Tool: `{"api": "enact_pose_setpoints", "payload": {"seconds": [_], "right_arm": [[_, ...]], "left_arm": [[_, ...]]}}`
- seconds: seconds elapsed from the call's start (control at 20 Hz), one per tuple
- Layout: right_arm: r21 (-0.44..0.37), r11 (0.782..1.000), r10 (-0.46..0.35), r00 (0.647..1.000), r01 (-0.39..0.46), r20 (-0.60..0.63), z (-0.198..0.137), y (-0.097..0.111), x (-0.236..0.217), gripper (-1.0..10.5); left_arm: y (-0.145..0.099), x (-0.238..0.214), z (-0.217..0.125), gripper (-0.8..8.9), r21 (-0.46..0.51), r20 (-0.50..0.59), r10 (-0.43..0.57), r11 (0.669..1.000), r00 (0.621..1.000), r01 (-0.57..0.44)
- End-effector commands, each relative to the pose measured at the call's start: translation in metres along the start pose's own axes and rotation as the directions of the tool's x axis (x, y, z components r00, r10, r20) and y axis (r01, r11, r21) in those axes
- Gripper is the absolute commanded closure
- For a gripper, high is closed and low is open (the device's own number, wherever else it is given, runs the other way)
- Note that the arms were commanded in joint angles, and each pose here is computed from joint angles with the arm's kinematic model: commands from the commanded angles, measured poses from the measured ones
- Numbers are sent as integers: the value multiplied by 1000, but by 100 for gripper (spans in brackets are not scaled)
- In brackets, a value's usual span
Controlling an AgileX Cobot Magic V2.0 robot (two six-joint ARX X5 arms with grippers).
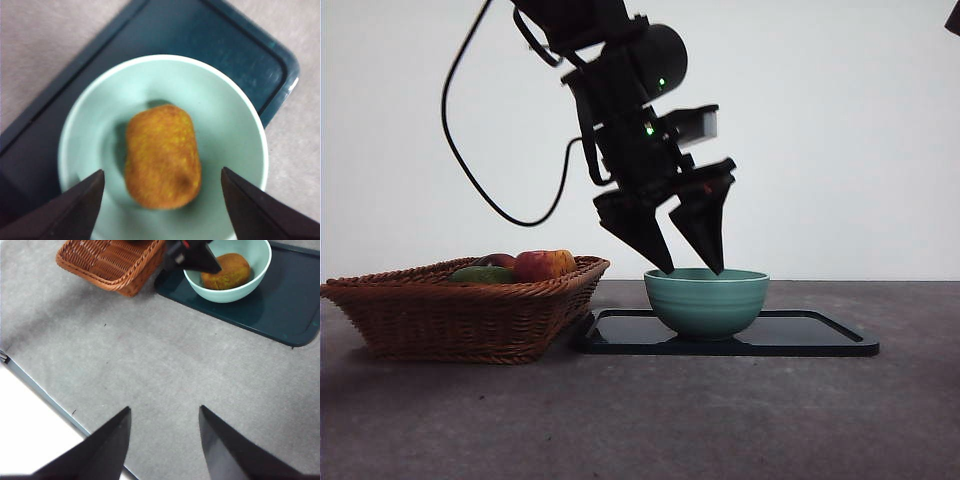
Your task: Pick up the wifruite, put it on the bowl, pick up the plate, put it on desk
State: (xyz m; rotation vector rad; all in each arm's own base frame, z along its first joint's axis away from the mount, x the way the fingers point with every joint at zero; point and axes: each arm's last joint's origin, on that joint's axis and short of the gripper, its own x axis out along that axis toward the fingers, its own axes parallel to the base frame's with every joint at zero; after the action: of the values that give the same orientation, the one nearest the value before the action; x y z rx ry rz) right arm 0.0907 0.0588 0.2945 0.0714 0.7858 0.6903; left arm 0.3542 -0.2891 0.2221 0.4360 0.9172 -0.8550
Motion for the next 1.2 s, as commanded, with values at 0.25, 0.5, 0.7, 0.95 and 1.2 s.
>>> {"api": "enact_pose_setpoints", "payload": {"seconds": [0.25,0.5,0.7,0.95,1.2], "right_arm": [[-7,1000,4,1000,-4,-18,-1,1,1,730],[-8,1000,3,1000,-3,-18,-1,1,1,730],[-8,1000,3,1000,-3,-18,-1,1,1,730],[-8,1000,3,1000,-3,-18,-1,1,1,730],[-16,1000,3,1000,-3,-17,-1,1,1,730]], "left_arm": [[-5,24,3,452,48,13,-1,999,1000,0],[-4,32,2,452,57,14,-1,998,1000,0],[-4,33,2,453,57,13,-1,998,1000,1],[-5,34,1,506,57,6,-4,998,1000,4],[-7,34,0,504,58,-7,-12,998,1000,12]]}}
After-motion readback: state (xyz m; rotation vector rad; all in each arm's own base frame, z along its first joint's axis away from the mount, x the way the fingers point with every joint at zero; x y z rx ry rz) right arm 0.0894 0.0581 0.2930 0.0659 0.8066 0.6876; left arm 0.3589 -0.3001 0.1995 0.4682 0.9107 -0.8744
